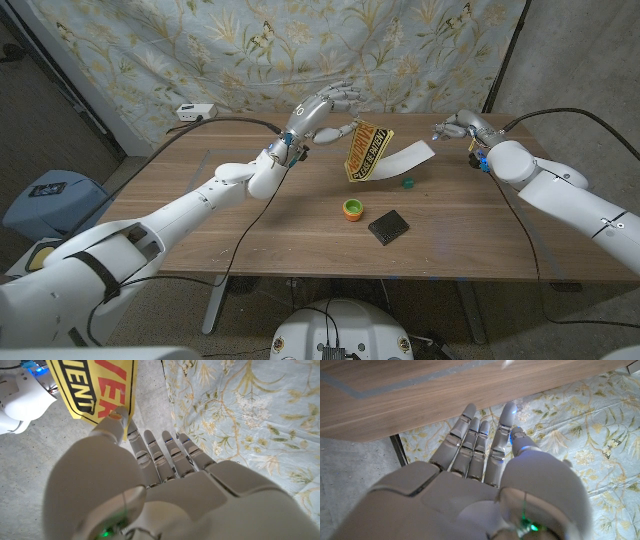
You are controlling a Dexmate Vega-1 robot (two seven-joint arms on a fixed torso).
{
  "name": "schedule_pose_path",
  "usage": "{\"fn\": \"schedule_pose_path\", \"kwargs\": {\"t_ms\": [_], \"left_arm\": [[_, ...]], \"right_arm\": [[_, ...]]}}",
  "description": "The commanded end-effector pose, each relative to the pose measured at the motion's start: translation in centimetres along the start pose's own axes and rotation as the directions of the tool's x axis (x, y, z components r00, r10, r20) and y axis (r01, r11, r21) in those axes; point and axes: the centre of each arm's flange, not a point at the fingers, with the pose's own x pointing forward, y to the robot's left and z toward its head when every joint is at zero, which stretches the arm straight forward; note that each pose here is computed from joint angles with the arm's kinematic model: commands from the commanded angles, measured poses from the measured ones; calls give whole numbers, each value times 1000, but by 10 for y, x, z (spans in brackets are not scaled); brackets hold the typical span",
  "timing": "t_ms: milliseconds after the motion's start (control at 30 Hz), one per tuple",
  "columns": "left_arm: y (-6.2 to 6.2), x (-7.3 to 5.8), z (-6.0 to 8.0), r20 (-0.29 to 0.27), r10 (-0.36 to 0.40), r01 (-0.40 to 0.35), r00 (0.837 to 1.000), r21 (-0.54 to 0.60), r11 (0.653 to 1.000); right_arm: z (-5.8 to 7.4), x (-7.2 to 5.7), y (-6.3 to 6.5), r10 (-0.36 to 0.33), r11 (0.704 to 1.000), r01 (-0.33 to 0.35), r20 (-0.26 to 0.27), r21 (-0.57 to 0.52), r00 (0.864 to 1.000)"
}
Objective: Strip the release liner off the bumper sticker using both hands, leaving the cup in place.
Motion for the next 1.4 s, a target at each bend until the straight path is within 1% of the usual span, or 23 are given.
{"fn": "schedule_pose_path", "kwargs": {"t_ms": [33,367,600,833,900,1000,1033,1400], "left_arm": [[5,-11,-2,-47,9,-11,999,-30,1000],[10,-16,-2,-60,12,-14,998,-24,1000],[16,-18,-3,-63,17,-17,998,-2,1000],[28,-23,-2,-95,39,-40,995,-3,999],[31,-25,-1,-112,50,-50,992,-5,999],[36,-29,1,-132,62,-62,989,4,998],[37,-29,2,-137,67,-66,988,9,998],[56,-38,11,-180,97,-87,979,62,994]], "right_arm": [[-1,0,-1,-7,1000,7,-7,-15,1000],[-1,1,-1,-13,1000,12,-18,-20,1000],[-4,1,-2,-17,1000,16,-29,-24,999],[-8,4,-3,-24,999,23,-42,-29,999],[-8,4,-3,-20,999,19,-33,-31,999],[-7,4,-2,-22,999,21,-41,-32,999],[-7,4,-2,-18,999,17,-32,-34,999],[-4,6,-1,-14,999,13,-26,-37,1000]]}}
